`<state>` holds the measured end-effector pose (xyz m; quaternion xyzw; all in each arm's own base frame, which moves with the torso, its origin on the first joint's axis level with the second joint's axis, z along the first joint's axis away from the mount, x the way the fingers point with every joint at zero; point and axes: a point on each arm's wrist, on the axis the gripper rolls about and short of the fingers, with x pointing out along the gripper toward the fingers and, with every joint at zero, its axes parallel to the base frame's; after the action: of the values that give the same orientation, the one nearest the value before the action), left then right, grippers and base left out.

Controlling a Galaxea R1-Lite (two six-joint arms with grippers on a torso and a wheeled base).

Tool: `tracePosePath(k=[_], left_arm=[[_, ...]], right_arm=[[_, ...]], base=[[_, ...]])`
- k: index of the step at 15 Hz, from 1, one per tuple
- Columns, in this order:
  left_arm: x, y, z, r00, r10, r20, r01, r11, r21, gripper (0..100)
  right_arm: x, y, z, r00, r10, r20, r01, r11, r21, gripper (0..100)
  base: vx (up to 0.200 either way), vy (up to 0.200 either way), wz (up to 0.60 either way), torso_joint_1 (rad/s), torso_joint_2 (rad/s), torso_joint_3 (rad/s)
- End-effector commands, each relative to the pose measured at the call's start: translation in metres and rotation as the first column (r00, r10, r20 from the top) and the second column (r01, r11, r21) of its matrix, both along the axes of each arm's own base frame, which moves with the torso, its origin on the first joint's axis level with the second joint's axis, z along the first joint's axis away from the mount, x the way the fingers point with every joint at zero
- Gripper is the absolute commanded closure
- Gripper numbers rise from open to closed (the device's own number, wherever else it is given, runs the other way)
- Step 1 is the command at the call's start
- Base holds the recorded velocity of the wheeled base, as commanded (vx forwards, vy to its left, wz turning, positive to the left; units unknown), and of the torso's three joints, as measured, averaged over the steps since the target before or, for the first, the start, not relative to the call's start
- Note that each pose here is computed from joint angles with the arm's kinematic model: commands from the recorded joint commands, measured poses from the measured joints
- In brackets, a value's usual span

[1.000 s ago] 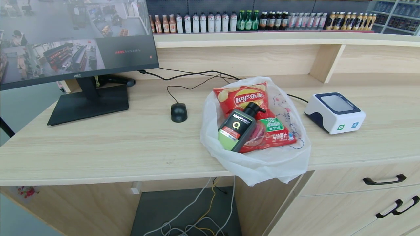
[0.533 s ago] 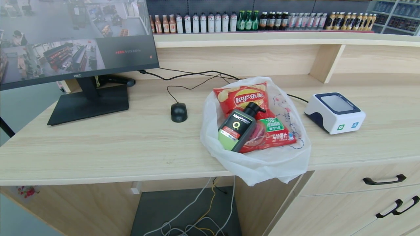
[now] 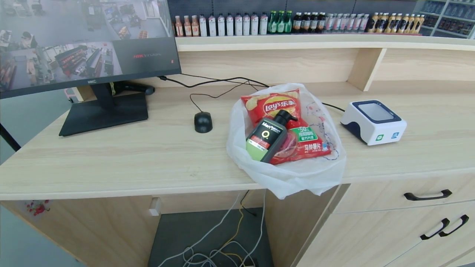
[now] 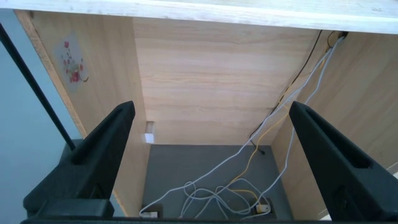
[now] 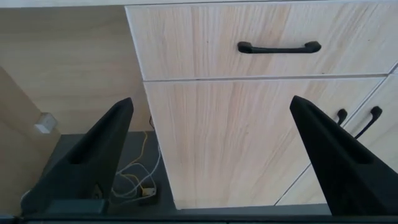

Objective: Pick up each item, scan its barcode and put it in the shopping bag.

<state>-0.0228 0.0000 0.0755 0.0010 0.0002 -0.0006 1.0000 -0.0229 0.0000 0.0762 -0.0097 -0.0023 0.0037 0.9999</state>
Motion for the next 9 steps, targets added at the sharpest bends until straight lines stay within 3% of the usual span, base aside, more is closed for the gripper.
tracePosePath(k=[1, 3, 9], left_arm=[[0.0, 0.0, 0.0, 1.0, 0.0, 0.0, 0.0, 1.0, -0.002, 0], [0.0, 0.0, -0.0002, 1.0, 0.003, -0.001, -0.003, 1.0, -0.008, 0], [0.0, 0.0, -0.0002, 1.0, 0.003, -0.001, -0.003, 1.0, -0.011, 0]], right_arm=[[0.0001, 0.0, 0.0, 1.0, 0.0, -0.001, 0.0, 1.0, -0.001, 0], [0.0001, 0.0, 0.0, 1.0, 0.0, -0.001, 0.0, 1.0, -0.002, 0], [0.0001, 0.0, 0.0, 1.0, 0.0, -0.001, 0.0, 1.0, -0.002, 0]], base=[[0.0, 0.0, 0.0, 0.0, 0.0, 0.0], [0.0, 0.0, 0.0, 0.0, 0.0, 0.0], [0.0, -0.2, 0.0, 0.002, 0.0, 0.003]])
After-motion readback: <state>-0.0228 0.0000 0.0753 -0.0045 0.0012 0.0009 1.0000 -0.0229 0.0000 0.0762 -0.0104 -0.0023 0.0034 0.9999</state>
